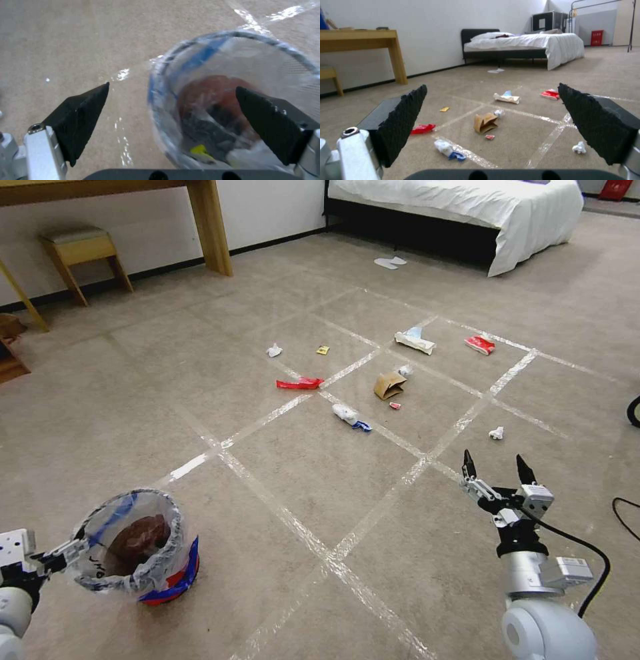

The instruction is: Pick up the trash bin and place the garbage on the floor into it.

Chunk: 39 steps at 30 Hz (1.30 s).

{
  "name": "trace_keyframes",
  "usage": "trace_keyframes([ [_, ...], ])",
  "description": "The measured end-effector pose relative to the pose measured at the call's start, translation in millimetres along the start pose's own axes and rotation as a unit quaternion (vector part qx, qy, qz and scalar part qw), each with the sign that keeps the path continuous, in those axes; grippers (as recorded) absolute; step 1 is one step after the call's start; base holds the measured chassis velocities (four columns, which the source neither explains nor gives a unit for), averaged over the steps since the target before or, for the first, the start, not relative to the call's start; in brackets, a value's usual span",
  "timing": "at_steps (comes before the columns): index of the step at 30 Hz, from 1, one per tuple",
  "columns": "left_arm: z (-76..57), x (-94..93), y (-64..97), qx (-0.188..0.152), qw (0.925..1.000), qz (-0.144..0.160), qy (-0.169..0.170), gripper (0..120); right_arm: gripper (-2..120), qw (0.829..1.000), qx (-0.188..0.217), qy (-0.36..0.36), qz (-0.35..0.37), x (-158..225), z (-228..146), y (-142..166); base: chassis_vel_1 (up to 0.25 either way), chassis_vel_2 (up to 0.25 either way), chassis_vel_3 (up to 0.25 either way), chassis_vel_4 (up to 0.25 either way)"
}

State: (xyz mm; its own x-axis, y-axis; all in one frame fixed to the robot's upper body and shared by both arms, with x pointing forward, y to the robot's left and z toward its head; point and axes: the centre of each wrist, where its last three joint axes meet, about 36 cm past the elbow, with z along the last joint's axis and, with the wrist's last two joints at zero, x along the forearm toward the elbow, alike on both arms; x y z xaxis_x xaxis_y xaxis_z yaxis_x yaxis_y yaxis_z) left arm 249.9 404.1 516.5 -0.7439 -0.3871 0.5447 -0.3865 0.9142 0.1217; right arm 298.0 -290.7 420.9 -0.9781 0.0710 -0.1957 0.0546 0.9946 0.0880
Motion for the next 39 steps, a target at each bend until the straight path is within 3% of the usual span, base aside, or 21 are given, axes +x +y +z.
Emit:
trace_keyframes([
  [7,6.7,14.8,-6.9,-0.008,0.9996,-0.001,0.028,100,100,1.0,-0.002,0.004,-0.004,1,1,3,0.0,0.0,0.0,0.0],
  [12,26.3,34.5,-14.5,-0.018,0.9976,0.007,0.067,100,100,1.0,-0.001,0.016,-0.01,0,-1,3,0.0,0.0,0.0,0.0],
  [15,28.2,38.0,-16.3,-0.02,0.9974,0.01,0.069,100,100,1.0,-0.005,0.026,-0.011,0,-1,4,0.0,0.0,0.0,0.0],
  [34,26.3,33.1,-19.6,-0.035,0.9978,0.013,0.054,100,100,0.999,-0.009,0.049,-0.003,5,9,7,0.0,0.0,0.0,0.0],
  [39,18.2,25.8,-16.0,-0.017,0.9982,0.024,0.052,100,100,0.999,-0.007,0.05,-0.002,5,15,5,0.0,0.0,0.0,0.0],
])
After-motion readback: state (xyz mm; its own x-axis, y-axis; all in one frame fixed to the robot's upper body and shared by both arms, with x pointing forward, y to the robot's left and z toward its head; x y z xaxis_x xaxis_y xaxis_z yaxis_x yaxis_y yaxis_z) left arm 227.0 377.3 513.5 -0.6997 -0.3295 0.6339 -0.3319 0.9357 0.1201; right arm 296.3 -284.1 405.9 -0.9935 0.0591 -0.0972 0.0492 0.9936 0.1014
